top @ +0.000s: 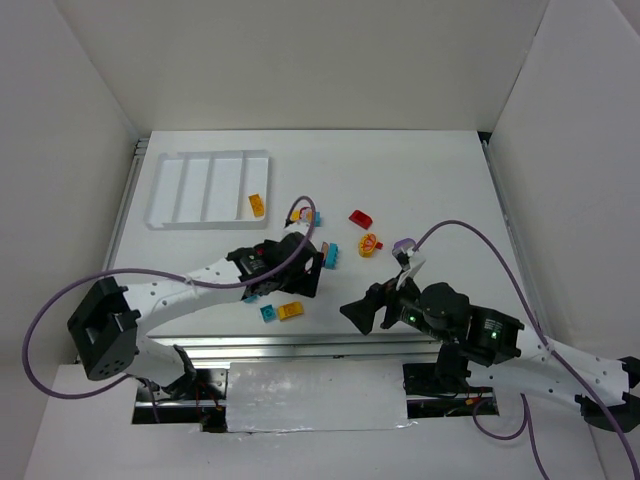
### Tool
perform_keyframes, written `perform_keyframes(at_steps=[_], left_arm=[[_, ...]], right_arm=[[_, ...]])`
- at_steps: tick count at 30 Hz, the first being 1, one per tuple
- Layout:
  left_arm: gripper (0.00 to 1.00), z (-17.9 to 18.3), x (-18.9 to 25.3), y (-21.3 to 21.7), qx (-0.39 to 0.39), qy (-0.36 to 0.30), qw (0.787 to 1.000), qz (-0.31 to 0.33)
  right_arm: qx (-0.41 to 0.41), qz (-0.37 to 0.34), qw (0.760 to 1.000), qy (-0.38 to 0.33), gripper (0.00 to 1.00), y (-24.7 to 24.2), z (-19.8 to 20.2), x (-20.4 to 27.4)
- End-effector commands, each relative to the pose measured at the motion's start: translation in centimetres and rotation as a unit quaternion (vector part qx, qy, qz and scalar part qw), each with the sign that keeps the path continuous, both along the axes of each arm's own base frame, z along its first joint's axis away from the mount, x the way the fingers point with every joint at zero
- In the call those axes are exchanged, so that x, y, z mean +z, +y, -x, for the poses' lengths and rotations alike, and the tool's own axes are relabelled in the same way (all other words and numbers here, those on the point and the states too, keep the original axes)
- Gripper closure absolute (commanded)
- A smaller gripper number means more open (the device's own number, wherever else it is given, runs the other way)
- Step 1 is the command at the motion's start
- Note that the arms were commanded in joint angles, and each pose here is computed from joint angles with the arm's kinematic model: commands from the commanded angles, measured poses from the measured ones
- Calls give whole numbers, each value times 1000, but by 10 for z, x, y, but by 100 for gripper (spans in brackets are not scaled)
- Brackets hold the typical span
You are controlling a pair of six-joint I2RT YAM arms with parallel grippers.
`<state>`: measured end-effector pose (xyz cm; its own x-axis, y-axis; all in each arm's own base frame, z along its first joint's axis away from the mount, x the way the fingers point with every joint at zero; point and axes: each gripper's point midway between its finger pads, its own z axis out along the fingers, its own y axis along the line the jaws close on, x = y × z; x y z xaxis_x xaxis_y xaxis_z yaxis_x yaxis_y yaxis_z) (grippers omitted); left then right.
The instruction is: Sort the legos into containers by color
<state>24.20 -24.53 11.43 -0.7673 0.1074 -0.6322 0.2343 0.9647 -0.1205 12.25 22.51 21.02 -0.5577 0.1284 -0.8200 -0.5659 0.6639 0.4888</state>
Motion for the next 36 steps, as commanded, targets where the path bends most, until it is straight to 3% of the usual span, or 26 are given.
perform_keyframes(at_steps=[1, 7, 18, 36], left_arm=[[1, 11, 1, -24, -25, -8, 1000, 6], [0, 32, -32, -26, -69, 27, 997, -23], [0, 46, -54, -18, -104, 59, 992, -47], [1, 49, -91, 6, -76, 77, 989, -105]], right_arm=[[-7, -21, 1000, 0, 0, -2, 1, 19], [4, -23, 1000, 11, 0, -2, 7, 15], [21, -17, 1000, 10, 0, 1, 11, 20], [38, -25, 999, 18, 1, 3, 18, 16]])
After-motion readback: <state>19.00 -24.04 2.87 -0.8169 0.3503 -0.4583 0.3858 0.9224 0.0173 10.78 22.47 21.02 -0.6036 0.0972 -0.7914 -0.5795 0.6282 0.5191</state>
